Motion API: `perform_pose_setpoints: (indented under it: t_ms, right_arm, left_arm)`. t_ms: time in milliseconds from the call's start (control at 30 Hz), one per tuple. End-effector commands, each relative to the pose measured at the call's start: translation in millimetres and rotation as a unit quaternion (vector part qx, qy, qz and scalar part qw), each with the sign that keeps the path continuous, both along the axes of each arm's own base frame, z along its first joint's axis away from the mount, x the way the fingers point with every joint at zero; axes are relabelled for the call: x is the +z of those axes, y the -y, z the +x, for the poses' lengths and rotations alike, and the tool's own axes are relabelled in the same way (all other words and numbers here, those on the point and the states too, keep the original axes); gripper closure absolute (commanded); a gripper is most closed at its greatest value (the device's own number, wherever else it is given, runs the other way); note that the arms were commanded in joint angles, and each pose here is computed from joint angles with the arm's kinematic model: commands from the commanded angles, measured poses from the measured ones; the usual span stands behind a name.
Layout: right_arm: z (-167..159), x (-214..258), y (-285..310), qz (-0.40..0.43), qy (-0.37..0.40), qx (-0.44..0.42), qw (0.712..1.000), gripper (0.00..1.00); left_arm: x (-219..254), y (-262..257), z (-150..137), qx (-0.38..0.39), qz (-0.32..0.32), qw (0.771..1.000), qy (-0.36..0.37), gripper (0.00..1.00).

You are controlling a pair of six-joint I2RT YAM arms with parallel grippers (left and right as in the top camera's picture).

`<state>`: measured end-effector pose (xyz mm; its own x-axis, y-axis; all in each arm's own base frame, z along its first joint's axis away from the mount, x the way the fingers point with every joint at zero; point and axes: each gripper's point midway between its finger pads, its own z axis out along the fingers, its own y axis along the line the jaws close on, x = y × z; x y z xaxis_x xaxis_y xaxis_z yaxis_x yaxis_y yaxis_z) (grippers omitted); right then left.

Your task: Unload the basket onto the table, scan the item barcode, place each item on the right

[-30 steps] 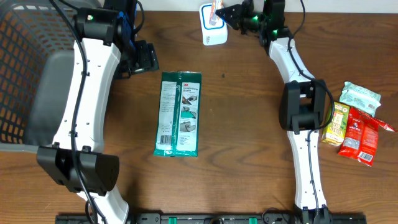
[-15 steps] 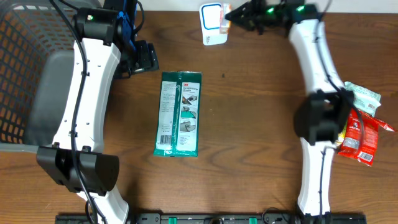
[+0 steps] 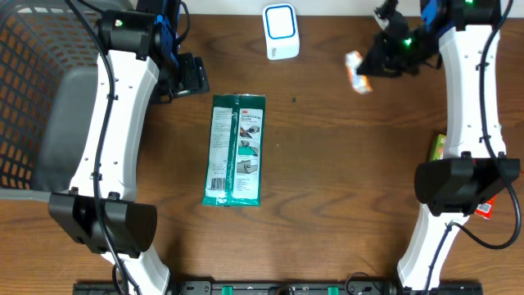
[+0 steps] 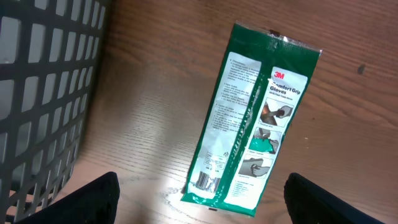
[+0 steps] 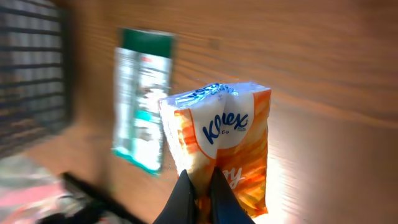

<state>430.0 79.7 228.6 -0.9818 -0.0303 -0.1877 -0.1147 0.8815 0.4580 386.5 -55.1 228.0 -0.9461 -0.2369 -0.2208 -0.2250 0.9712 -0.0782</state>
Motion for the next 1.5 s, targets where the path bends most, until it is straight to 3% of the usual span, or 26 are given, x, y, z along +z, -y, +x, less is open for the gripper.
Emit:
perform_pose_setpoints:
  t_ms: [0,333,567,767,800,833,867,900,1000,1267,1467]
  right_arm:
    - [-2,-36,42,-0.108,-0.034,-0.015,0.993,0.99]
    - [-17,-135,133,-0.346,-0.114,-0.104,0.926,0.99]
    - [-15,-197,159,-0.360,-0.098,-0.137,0.918,0.99]
    - [-21,-214,186,-0.356,-0.099,-0.171,0.913,0.99]
    - [-22,-215,189,-0.352,-0.102,-0.175,0.914,0.95]
    - [-23,-216,189,-0.344,-0.104,-0.177,0.916,0.82]
    - [-22,-217,187,-0.332,-0.104,-0.178,0.920,0.63]
    - [-22,-217,185,-0.322,-0.104,-0.175,0.925,0.52]
    - [-19,-218,179,-0.308,-0.098,-0.163,0.932,0.36]
    - [-5,-170,175,-0.301,-0.072,-0.155,0.938,0.27]
    - [-3,-128,118,-0.166,-0.055,-0.123,0.977,0.23]
  left_arm:
    - [1,-3,-1,0.001,0.006,1.000,0.001,0.15]
    - [1,-3,-1,0.001,0.006,1.000,0.001,0.15]
    - [1,-3,-1,0.001,0.006,1.000,0.001,0.15]
    - [1,-3,-1,0.001,0.006,1.000,0.001,0.15]
    - [1,-3,-1,0.001,0.006,1.000,0.001,0.15]
    - [1,-3,-1,0.001,0.006,1.000,0.001,0.15]
    - [1,-3,-1,0.001,0.006,1.000,0.001,0.15]
    - [1,-3,-1,0.001,0.006,1.000,0.001,0.15]
    - [1,-3,-1,0.001,0.006,1.000,0.001,0.15]
    - [1,-3,-1,0.001,0.006,1.000,0.001,0.15]
    - [1,-3,-1,0.001,0.006,1.000,0.001,0.15]
